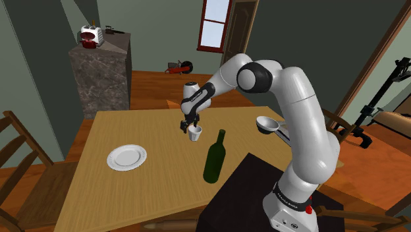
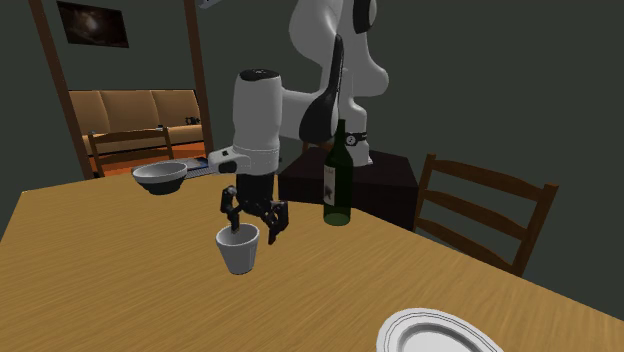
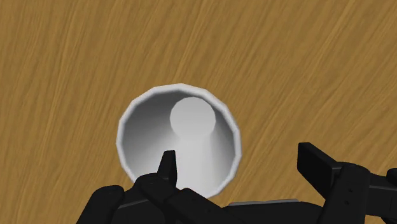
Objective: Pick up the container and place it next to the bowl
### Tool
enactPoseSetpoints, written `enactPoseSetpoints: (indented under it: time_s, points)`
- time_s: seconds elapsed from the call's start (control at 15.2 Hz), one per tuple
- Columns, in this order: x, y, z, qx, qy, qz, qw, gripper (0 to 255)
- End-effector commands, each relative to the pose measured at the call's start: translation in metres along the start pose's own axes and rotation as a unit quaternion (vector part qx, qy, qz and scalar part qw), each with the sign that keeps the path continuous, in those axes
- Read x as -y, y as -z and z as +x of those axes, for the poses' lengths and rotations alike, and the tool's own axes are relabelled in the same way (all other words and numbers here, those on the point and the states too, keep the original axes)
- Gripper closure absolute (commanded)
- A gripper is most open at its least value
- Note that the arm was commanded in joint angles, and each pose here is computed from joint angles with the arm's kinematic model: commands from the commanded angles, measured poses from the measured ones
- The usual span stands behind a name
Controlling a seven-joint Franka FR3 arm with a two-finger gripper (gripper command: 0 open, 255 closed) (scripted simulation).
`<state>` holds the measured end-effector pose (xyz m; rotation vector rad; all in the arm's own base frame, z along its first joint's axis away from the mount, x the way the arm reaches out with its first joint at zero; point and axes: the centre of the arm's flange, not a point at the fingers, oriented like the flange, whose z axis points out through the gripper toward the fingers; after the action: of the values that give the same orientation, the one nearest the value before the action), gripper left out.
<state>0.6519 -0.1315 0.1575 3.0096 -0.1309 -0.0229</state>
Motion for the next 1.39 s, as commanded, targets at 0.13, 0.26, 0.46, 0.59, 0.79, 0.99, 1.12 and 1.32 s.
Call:
enactPoseSetpoints:
  time_s: [0.13, 0.26, 0.46, 0.59, 0.79, 0.99, 1.12, 1.32]
  points:
    - [0.0, -0.022, 0.001, 0.0, 0.0, 0.0, 1.0, 0]
    - [0.0, -0.025, 0.001, 0.0, 0.0, 0.0, 1.0, 0]
    - [0.0, -0.025, 0.001, 0.0, 0.0, 0.0, 1.0, 0]
    - [0.0, -0.025, 0.001, 0.0, 0.0, 0.0, 1.0, 0]
    - [0.0, -0.025, 0.001, 0.0, 0.0, 0.0, 1.0, 255]
    - [0.0, -0.025, 0.001, 0.0, 0.0, 0.0, 1.0, 255]
    - [0.0, -0.025, 0.001, 0.0, 0.0, 0.0, 1.0, 255]
    - [0.0, -0.025, 0.001, 0.0, 0.0, 0.0, 1.0, 255]
